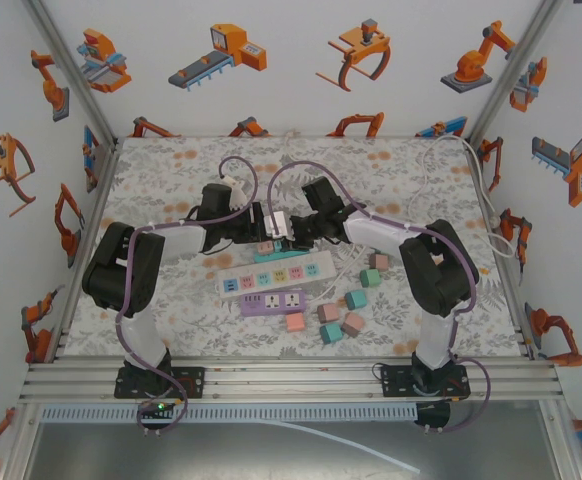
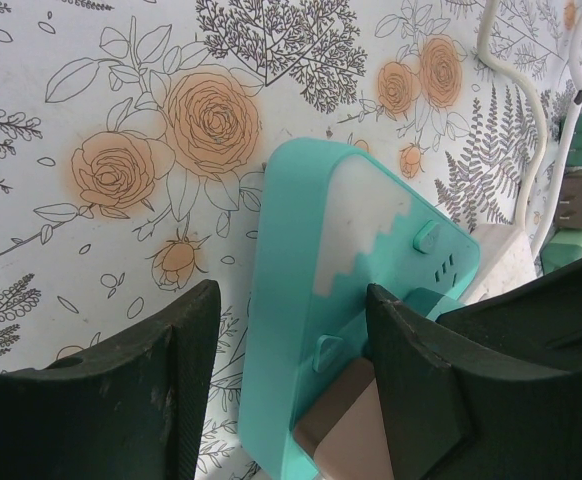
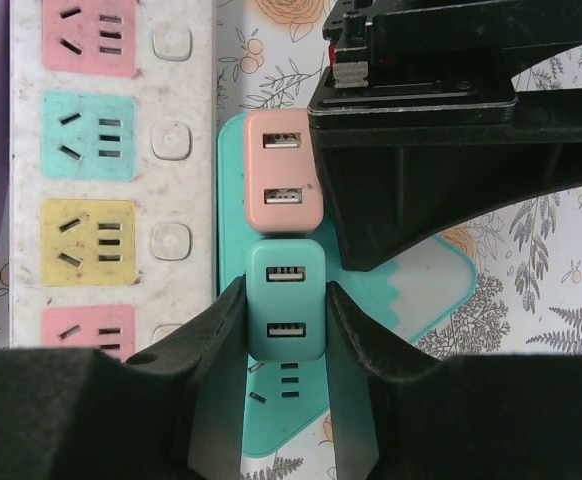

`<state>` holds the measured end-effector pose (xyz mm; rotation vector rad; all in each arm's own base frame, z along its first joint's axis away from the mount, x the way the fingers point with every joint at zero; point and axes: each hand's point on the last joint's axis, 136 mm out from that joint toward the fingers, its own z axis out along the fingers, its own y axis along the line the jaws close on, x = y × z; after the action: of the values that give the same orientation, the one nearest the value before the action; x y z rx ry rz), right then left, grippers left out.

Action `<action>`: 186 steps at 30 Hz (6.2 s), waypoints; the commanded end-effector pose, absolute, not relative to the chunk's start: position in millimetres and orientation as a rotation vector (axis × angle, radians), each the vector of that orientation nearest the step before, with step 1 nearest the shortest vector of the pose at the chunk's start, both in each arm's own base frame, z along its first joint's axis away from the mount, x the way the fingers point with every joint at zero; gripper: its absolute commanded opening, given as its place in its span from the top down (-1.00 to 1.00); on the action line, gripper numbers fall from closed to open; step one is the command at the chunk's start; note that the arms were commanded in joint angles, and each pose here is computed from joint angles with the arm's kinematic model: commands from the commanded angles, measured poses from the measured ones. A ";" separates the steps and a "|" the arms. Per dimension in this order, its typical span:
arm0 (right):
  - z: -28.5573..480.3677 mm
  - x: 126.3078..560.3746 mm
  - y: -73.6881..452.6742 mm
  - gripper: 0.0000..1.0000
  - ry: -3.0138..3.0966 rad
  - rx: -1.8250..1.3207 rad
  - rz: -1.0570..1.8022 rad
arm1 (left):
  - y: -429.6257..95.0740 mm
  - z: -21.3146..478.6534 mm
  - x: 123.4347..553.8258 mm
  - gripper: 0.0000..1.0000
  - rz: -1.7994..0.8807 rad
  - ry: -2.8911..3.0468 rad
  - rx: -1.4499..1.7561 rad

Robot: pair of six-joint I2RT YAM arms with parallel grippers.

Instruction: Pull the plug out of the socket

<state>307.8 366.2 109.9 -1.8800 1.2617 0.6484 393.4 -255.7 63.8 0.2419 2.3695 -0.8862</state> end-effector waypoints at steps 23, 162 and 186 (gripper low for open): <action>158.8 288.9 370.0 0.69 1.092 -1.817 0.738 | -253.9 -0.4 356.7 -0.23 -0.904 2.588 0.395; 192.2 207.7 345.5 -0.98 1.493 -1.642 0.452 | -184.7 239.7 183.9 -0.94 -0.583 1.670 1.013; 104.2 288.1 407.7 -0.04 1.325 -1.961 0.461 | -180.9 242.0 186.5 -0.94 -0.554 1.653 1.007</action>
<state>283.7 400.5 92.8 -1.9671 1.3745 0.4272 184.5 -180.1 241.0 1.0099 1.6659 -0.5511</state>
